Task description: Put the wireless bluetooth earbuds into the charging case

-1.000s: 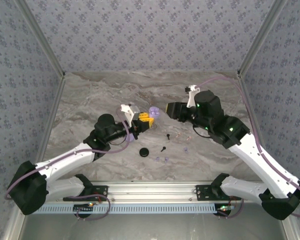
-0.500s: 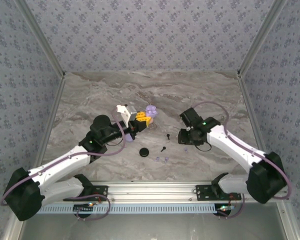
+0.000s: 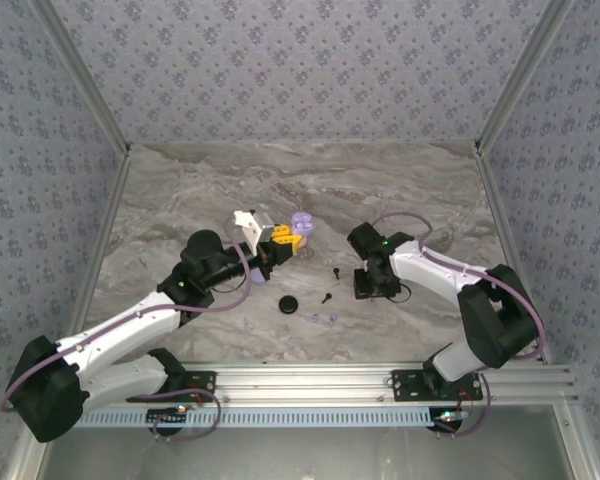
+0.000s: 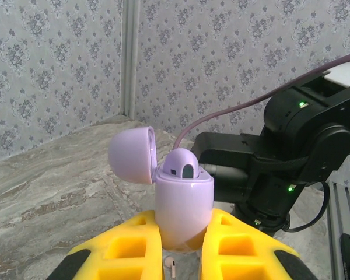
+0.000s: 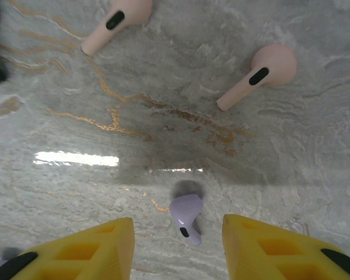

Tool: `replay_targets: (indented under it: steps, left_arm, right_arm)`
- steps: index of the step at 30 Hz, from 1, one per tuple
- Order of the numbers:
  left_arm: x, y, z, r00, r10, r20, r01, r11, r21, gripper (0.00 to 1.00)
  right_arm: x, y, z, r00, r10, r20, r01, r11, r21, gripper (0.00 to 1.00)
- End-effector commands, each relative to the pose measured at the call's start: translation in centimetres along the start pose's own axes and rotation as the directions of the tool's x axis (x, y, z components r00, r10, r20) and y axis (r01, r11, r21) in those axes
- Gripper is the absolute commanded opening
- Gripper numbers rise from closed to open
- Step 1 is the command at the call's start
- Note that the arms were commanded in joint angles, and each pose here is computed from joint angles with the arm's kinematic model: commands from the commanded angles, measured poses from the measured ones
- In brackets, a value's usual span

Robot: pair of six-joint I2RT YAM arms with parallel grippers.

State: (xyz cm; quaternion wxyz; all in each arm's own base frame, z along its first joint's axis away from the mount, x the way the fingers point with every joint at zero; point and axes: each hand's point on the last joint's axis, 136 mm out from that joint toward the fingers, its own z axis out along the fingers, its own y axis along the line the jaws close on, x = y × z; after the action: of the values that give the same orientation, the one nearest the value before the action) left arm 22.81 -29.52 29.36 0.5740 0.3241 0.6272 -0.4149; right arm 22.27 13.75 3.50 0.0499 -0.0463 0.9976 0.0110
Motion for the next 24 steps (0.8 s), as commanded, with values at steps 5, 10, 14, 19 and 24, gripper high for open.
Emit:
replay_targets:
  steps: [5,10,14,19,24]
  left_arm:
    - [-0.6,-0.4,-0.4,1.0,0.009,0.022,-0.009,1.0,0.004,0.04]
    - [-0.5,-0.4,-0.5,1.0,0.008,0.019,-0.008,1.0,0.001,0.04]
    - [-0.5,-0.3,-0.5,1.0,0.006,0.018,-0.006,1.0,-0.002,0.04]
    - [-0.5,-0.3,-0.5,1.0,0.006,0.017,-0.006,1.0,-0.002,0.04]
    - [-0.5,-0.3,-0.5,1.0,0.007,0.016,-0.007,1.0,-0.004,0.04]
  right_arm:
    - [0.1,-0.2,1.7,0.997,-0.063,-0.049,0.064,0.997,0.03,0.45]
    - [0.4,-0.1,2.4,0.994,-0.081,-0.076,0.084,0.996,0.032,0.43]
    - [0.5,0.0,2.9,0.993,-0.083,-0.078,0.086,0.996,0.034,0.38]
    - [0.6,0.3,3.2,0.993,-0.088,-0.083,0.09,0.996,0.025,0.3]
    - [0.0,0.3,2.1,0.995,-0.083,-0.051,0.085,0.996,0.03,0.24]
